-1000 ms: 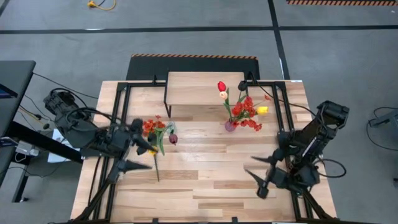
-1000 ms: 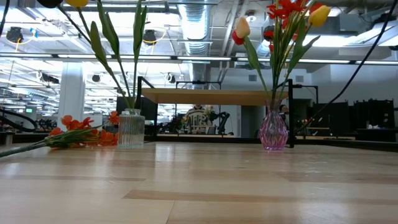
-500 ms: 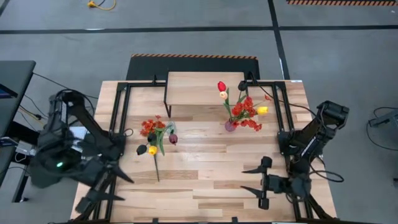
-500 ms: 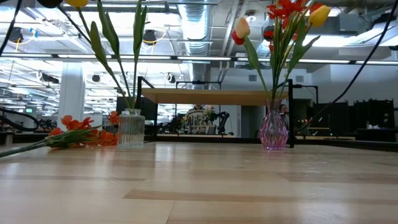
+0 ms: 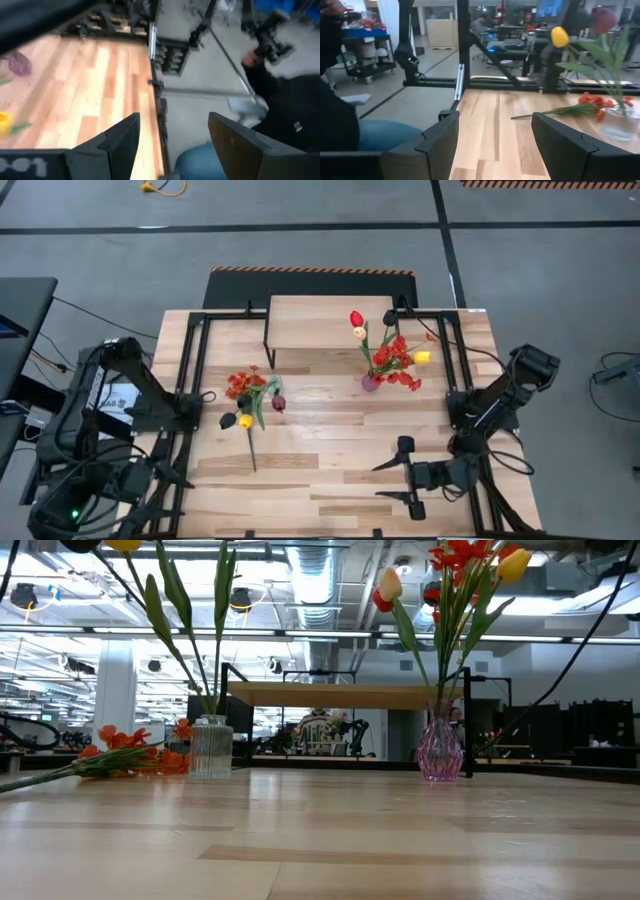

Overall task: Pick and place flowers into a vace then onto a shelf
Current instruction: Put the red flower into the transparent vase

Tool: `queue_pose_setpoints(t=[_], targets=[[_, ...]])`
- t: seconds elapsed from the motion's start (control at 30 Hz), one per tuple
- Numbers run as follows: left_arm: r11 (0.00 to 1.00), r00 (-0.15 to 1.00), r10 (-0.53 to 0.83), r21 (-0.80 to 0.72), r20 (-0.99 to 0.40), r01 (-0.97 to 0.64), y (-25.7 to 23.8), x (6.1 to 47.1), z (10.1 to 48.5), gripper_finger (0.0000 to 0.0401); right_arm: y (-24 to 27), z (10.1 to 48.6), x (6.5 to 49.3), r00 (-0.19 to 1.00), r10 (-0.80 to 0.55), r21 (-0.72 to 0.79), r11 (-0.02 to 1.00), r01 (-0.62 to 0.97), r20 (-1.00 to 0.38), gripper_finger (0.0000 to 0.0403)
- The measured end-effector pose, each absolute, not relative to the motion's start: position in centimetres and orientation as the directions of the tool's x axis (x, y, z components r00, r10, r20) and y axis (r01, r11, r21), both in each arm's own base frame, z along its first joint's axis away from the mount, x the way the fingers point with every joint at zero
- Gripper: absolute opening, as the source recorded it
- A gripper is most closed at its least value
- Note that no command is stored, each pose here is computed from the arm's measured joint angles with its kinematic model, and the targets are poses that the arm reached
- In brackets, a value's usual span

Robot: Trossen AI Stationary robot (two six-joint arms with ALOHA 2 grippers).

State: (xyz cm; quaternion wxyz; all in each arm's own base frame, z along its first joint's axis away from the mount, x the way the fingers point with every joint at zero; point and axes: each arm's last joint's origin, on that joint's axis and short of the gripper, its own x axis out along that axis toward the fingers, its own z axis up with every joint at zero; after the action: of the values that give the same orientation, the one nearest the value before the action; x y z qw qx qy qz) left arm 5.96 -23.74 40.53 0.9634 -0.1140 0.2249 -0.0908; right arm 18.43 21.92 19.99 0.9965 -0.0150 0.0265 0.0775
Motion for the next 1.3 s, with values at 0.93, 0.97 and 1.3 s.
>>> queue_pose_setpoints(t=[0.93,0.97,1.3], targets=[[0.817,0.723,-0.574,-0.207,-0.384,0.538,-24.2,4.7,32.5,0.0226,21.3,13.0,31.4,0.953,-0.275,-0.100,0.959,0.264,-0.123,0.0229],[0.816,0.723,-0.574,-0.201,-0.384,0.542,-24.2,4.7,32.6,0.0226,21.0,12.8,31.8,0.953,-0.265,-0.076,0.964,0.256,-0.146,0.0219],[0.827,0.747,-0.550,-0.117,-0.372,0.550,-24.0,4.8,32.7,0.0226,17.8,11.4,33.8,0.908,-0.274,0.083,0.946,0.314,-0.316,0.0012]])
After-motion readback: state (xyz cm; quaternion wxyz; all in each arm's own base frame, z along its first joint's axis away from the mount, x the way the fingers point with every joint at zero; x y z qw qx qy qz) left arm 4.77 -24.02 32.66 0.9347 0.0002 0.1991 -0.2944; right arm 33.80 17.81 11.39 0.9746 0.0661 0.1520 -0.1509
